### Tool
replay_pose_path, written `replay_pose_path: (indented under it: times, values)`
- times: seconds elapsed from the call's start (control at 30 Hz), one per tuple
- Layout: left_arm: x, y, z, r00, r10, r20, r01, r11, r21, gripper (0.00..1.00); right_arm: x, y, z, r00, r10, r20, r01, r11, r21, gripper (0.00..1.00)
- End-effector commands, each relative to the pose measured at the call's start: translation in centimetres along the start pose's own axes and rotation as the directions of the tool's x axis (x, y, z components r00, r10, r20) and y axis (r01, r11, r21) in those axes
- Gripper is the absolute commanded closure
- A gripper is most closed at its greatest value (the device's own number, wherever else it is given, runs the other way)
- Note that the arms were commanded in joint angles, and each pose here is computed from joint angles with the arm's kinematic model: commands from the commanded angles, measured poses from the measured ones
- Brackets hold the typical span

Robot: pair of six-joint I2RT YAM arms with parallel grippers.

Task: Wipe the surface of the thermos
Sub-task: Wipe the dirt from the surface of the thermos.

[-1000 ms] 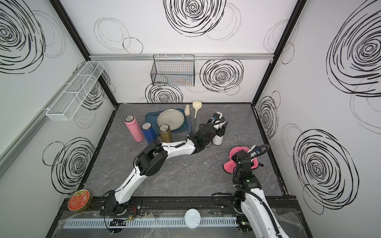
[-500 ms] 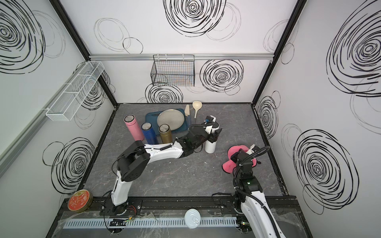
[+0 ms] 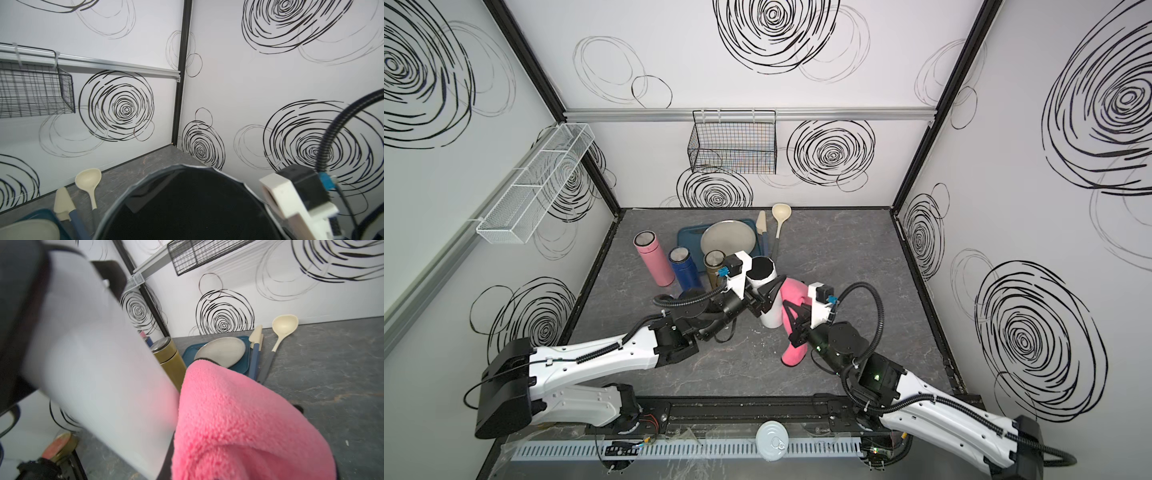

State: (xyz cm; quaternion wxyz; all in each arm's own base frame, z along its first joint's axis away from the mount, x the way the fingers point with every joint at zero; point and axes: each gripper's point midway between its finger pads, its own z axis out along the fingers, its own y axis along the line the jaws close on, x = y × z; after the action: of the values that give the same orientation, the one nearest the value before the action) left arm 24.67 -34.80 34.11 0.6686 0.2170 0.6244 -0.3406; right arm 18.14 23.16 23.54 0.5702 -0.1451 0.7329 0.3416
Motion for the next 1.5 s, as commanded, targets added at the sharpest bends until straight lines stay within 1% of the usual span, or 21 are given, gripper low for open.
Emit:
replay_pose_path:
  times: [0.0, 0.1, 0.17, 0.23, 0.37, 0.43, 0.5, 0.57, 0.63, 0.73, 0.77, 0.8, 0.87, 1.0, 1.07, 1.17, 1.23, 1.3, 1.4, 1.47]
  values:
    - [-3.9, 0.7, -0.6, 0.99, -0.045, 0.136, 0.043, 0.999, 0.016, 1.0, -0.6, 2.1, 0.6, 0.995, -0.071, 0.068, 0.073, 0.997, -0.033, 1.0]
    - [-4.4, -0.6, -1.0, 0.991, -0.014, 0.134, 0.002, 0.997, 0.082, 1.0, 2.0, 1.8, 1.4, 0.998, -0.062, 0.03, 0.063, 0.997, -0.038, 1.0]
    - [-4.3, -1.7, -1.4, 0.991, 0.016, 0.134, -0.033, 0.992, 0.124, 1.0, 2.5, 2.3, 1.5, 0.998, -0.064, 0.027, 0.066, 0.995, -0.071, 1.0]
    - [-4.4, -2.4, -1.8, 0.99, 0.035, 0.135, -0.056, 0.986, 0.158, 1.0, 1.6, 4.0, 1.2, 0.995, -0.087, 0.041, 0.091, 0.988, -0.121, 1.0]
    - [-4.6, -3.1, -2.4, 0.988, 0.051, 0.147, -0.08, 0.977, 0.196, 1.0, -2.5, 8.2, 0.0, 0.982, -0.161, 0.1, 0.179, 0.962, -0.205, 1.0]
    - [-4.6, -3.1, -2.6, 0.986, 0.059, 0.153, -0.088, 0.977, 0.196, 1.0, -3.5, 9.7, -0.1, 0.977, -0.185, 0.107, 0.205, 0.952, -0.227, 1.0]
    - [-4.7, -3.1, -2.6, 0.985, 0.066, 0.157, -0.096, 0.976, 0.194, 1.0, -3.5, 10.3, 0.3, 0.975, -0.197, 0.099, 0.215, 0.949, -0.229, 1.0]
    - [-4.7, -3.3, -2.6, 0.985, 0.071, 0.155, -0.103, 0.973, 0.208, 1.0, -2.0, 9.3, 1.1, 0.976, -0.202, 0.085, 0.215, 0.959, -0.182, 1.0]
    - [-4.8, -3.6, -2.7, 0.985, 0.075, 0.158, -0.11, 0.968, 0.224, 1.0, 0.2, 7.3, 1.7, 0.981, -0.183, 0.061, 0.189, 0.975, -0.117, 1.0]
    - [-4.9, -3.9, -2.9, 0.984, 0.071, 0.161, -0.109, 0.965, 0.239, 1.0, 3.9, 4.6, 1.9, 0.993, -0.118, 0.018, 0.119, 0.988, -0.098, 1.0]
    - [-4.9, -4.0, -3.0, 0.984, 0.071, 0.164, -0.11, 0.964, 0.243, 1.0, 4.6, 4.0, 1.8, 0.994, -0.105, 0.01, 0.105, 0.99, -0.091, 1.0]
    - [-4.9, -4.0, -3.1, 0.984, 0.071, 0.164, -0.11, 0.963, 0.244, 1.0, 4.8, 3.8, 1.7, 0.995, -0.102, 0.007, 0.103, 0.991, -0.088, 1.0]
    - [-4.8, -4.0, -3.1, 0.984, 0.07, 0.165, -0.11, 0.964, 0.243, 1.0, 3.8, 4.3, 1.3, 0.994, -0.11, 0.018, 0.111, 0.989, -0.1, 1.0]
    - [-4.7, -4.1, -3.0, 0.984, 0.072, 0.165, -0.112, 0.963, 0.247, 1.0, -0.1, 6.5, 0.7, 0.985, -0.145, 0.095, 0.159, 0.974, -0.159, 1.0]
    - [-4.7, -4.4, -3.0, 0.982, 0.086, 0.166, -0.127, 0.959, 0.255, 1.0, -2.3, 7.1, 0.7, 0.979, -0.155, 0.13, 0.174, 0.973, -0.153, 1.0]
    - [-4.7, -4.6, -3.2, 0.981, 0.094, 0.172, -0.137, 0.956, 0.26, 1.0, -4.0, 7.3, 0.7, 0.977, -0.153, 0.151, 0.175, 0.974, -0.146, 1.0]
    - [-4.7, -4.7, -3.2, 0.981, 0.093, 0.173, -0.137, 0.955, 0.264, 1.0, -3.7, 6.8, 0.7, 0.978, -0.136, 0.158, 0.159, 0.977, -0.145, 1.0]
    - [-4.6, -4.8, -3.2, 0.98, 0.094, 0.173, -0.138, 0.954, 0.266, 1.0, -2.5, 5.6, 0.7, 0.984, -0.107, 0.146, 0.127, 0.983, -0.135, 1.0]
    - [-4.5, -4.5, -3.2, 0.98, 0.096, 0.173, -0.138, 0.957, 0.254, 1.0, 0.9, 3.2, 0.9, 0.994, -0.046, 0.102, 0.058, 0.992, -0.114, 1.0]
    - [-4.3, -4.4, -3.2, 0.981, 0.095, 0.171, -0.137, 0.958, 0.252, 1.0, 3.4, 1.8, 0.9, 0.997, -0.041, 0.069, 0.047, 0.995, -0.092, 1.0]
